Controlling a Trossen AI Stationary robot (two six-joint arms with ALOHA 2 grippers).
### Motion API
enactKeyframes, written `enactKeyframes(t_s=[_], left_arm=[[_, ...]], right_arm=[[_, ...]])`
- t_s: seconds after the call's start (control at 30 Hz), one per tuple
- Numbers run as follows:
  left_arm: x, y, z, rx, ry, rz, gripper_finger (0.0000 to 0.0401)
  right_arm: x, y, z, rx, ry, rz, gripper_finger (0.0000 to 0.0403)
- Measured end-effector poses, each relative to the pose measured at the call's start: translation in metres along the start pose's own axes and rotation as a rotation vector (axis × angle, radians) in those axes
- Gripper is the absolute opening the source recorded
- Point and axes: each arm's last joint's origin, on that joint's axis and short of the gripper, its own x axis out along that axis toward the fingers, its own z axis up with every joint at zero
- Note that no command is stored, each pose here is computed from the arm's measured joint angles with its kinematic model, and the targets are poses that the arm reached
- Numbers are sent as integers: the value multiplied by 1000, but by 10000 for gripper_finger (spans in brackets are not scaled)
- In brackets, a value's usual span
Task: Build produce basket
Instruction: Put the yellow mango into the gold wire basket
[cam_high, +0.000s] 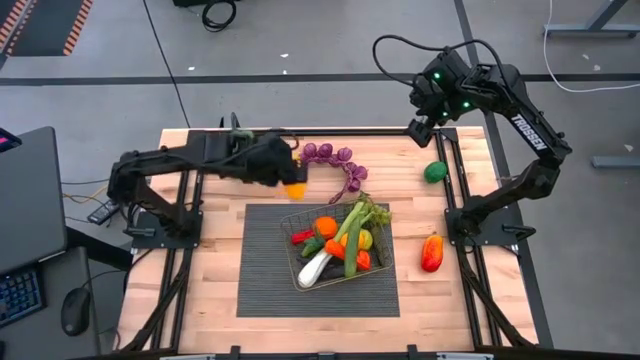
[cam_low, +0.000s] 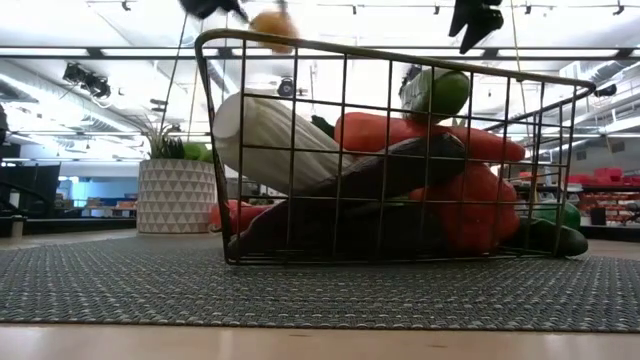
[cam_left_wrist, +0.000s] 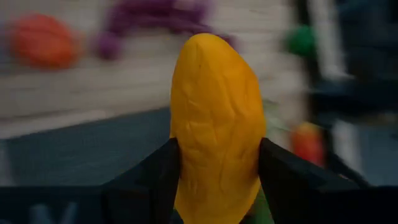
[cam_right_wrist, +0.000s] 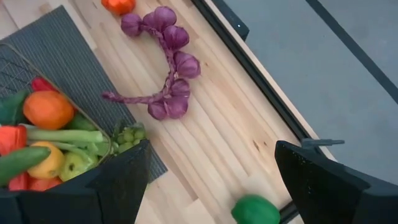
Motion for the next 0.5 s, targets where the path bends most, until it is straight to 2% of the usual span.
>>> enactKeyframes(t_s=[0.07, 0.23, 0.5], left_arm=[[-3, -9, -12, -21, 14, -64, 194], [16, -19, -49, -91, 84, -3, 196], [53, -46, -107, -209, 180, -50, 202]], right_arm=[[-2, -1, -2, -5, -5, -3, 347], [-10, -3, -6, -17, -25, -9, 347], [-18, -5, -11, -60, -50, -12, 347]])
